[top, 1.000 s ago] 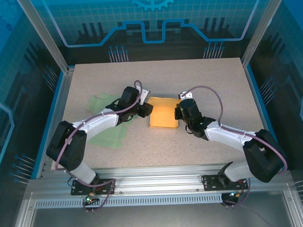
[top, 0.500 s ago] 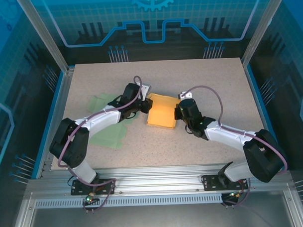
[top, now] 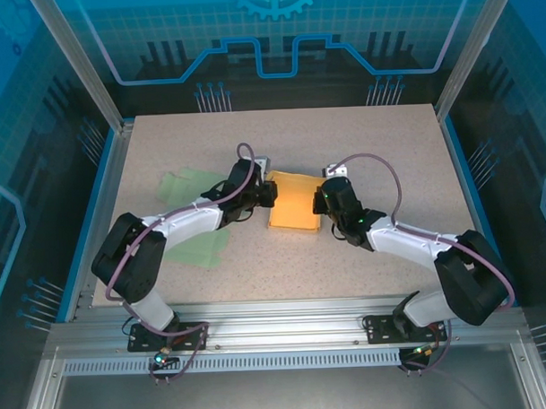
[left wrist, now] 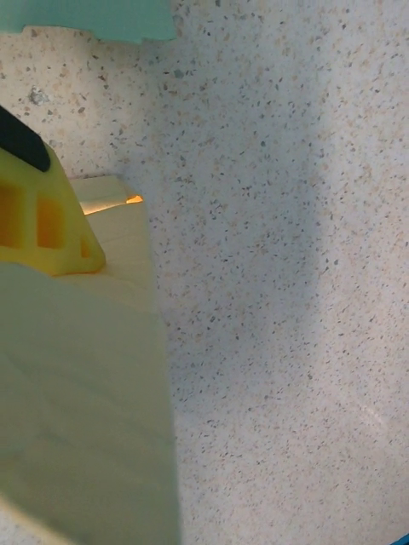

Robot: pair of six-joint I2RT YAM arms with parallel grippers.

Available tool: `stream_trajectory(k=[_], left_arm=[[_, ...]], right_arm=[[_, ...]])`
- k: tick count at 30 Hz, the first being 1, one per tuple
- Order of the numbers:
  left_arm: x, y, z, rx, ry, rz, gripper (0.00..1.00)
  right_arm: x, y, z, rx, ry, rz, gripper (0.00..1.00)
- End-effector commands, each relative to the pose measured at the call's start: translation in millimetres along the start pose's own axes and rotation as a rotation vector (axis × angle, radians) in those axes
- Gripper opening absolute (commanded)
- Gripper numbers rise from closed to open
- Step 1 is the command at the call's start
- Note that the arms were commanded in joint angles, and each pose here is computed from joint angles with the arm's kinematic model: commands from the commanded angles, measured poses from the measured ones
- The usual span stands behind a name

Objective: Fold the paper box

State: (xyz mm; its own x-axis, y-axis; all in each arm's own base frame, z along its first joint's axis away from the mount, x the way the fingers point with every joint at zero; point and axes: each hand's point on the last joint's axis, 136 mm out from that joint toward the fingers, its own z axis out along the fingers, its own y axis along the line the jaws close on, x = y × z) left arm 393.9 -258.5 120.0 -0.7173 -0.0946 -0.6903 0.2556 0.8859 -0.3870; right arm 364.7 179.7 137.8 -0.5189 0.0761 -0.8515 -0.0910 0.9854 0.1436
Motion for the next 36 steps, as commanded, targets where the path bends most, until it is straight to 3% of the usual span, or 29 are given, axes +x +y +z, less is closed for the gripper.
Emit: stream_trajectory(k=[1, 8, 26, 36], left_arm=[[3, -25, 6, 0.072, -0.045, 0.011, 0.04], [11, -23, 10, 0.045, -0.059, 0.024, 0.04], [49, -3, 17, 0.029, -0.007, -0.066, 0.07], [53, -10, 17, 0.055, -0.001, -0.073, 0.08]], right_arm=[[-25, 34, 0, -0.121, -0.047, 0.111, 0.0], [-26, 45, 7, -0.138, -0.052, 0.118, 0.0], [39, 38, 8, -0.074, 0.046, 0.028, 0.0], [52, 35, 8, -0.052, 0.063, 0.01, 0.0]])
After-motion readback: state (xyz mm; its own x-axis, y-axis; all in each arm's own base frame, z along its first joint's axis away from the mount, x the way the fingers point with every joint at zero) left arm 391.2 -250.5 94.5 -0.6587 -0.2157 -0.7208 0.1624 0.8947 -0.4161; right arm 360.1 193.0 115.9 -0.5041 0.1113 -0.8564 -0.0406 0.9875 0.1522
